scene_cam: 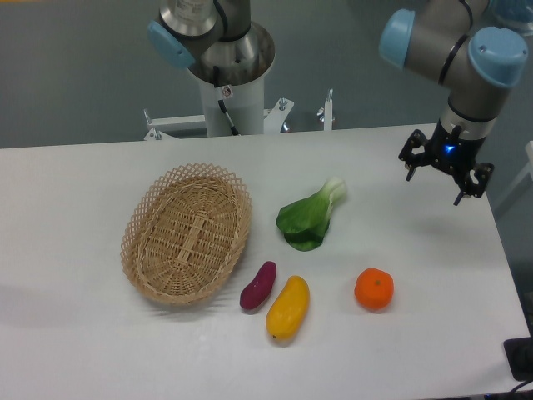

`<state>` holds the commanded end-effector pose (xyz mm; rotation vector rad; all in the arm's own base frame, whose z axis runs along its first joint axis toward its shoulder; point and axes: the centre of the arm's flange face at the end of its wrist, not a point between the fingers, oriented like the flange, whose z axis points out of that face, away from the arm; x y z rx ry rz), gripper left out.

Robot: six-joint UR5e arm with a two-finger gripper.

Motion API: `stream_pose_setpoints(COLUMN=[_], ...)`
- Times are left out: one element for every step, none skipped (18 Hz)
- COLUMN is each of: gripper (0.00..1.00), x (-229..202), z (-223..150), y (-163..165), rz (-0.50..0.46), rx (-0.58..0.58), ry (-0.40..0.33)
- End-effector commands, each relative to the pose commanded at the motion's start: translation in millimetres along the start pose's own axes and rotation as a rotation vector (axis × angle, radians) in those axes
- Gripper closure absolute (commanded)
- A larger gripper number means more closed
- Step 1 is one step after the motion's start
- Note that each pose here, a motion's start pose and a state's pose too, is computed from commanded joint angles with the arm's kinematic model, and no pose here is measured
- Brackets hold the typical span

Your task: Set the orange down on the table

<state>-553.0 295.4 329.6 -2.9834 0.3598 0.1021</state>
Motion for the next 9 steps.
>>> stream_pose_setpoints(gripper=[0.00, 0.00, 0.00, 0.00, 0.00, 0.00, 0.00, 0.00, 0.00], x=[-0.1, -0.8, -1.2, -0.8, -1.1, -1.1, -1.1, -1.1, -0.8], z=[-0.1, -0.7, -1.4, -0.7, -0.8, -0.8, -0.8, -0.8, 0.8], y=[-0.2, 0.8, 0.7, 0.8, 1.8, 1.8, 1.9, 1.9, 2.1], rz=[0.000, -0.001, 0.001, 0.010, 0.021, 0.044, 0.047, 0.047, 0.048], rx=[0.002, 0.000, 0.000, 0.000, 0.000, 0.000, -0.002, -0.002, -0.002], ry=[-0.001, -0.006, -0.008, -0.006, -0.006, -0.006, -0.006, -0.006, -0.003])
